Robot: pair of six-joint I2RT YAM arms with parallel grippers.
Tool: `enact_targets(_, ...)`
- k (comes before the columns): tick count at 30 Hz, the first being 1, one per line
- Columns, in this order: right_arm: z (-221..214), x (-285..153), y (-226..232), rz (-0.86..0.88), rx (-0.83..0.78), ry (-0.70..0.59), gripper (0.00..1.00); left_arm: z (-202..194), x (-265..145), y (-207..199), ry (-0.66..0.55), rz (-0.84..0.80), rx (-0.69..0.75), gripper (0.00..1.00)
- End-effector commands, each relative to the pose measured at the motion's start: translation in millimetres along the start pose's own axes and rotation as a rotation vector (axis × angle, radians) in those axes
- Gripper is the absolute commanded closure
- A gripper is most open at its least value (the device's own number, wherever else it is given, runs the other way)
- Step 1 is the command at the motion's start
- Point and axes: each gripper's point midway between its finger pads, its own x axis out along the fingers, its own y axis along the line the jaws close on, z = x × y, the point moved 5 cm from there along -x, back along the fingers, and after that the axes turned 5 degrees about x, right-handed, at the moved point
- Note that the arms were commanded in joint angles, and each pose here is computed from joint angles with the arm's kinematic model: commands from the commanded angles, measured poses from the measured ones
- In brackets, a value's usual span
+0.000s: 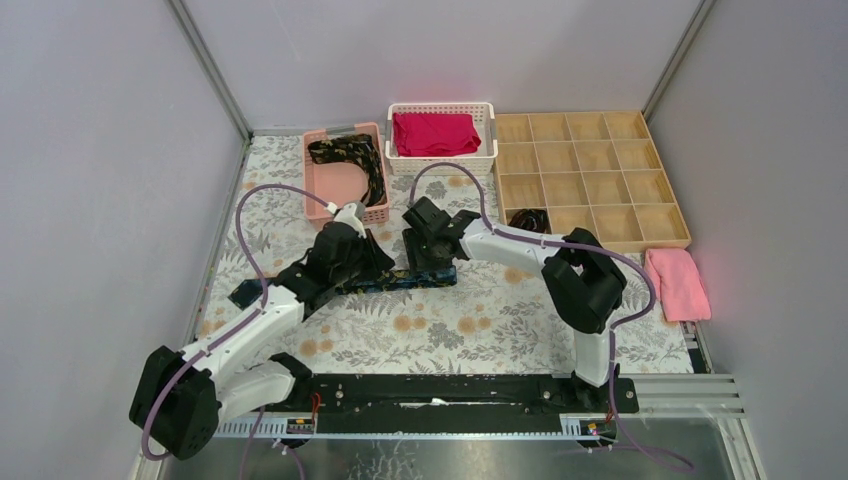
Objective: Roll the ties
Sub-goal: Roll the tie at the center of the board.
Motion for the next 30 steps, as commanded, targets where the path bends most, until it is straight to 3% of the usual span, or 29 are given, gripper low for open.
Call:
enact_targets(1,1,4,7,0.013,0.012,-0.005,0.45,-2,-3,7,-0.001,0.022,0.024,0.90)
enact_targets(15,-2,4,26,0.146,0.003,0.045,0.30,3,-12,12,-0.034,0.037,0.027,0.90)
enact_targets(24,-5,19,29,0.165,0.023,0.095,0.30,0,-12,16,-0.033,0.045,0.024,0.91)
enact_targets(30,6,12,28,0.141,0.016,0.046,0.30,4,-20,12,-0.068,0.028,0.023,0.91)
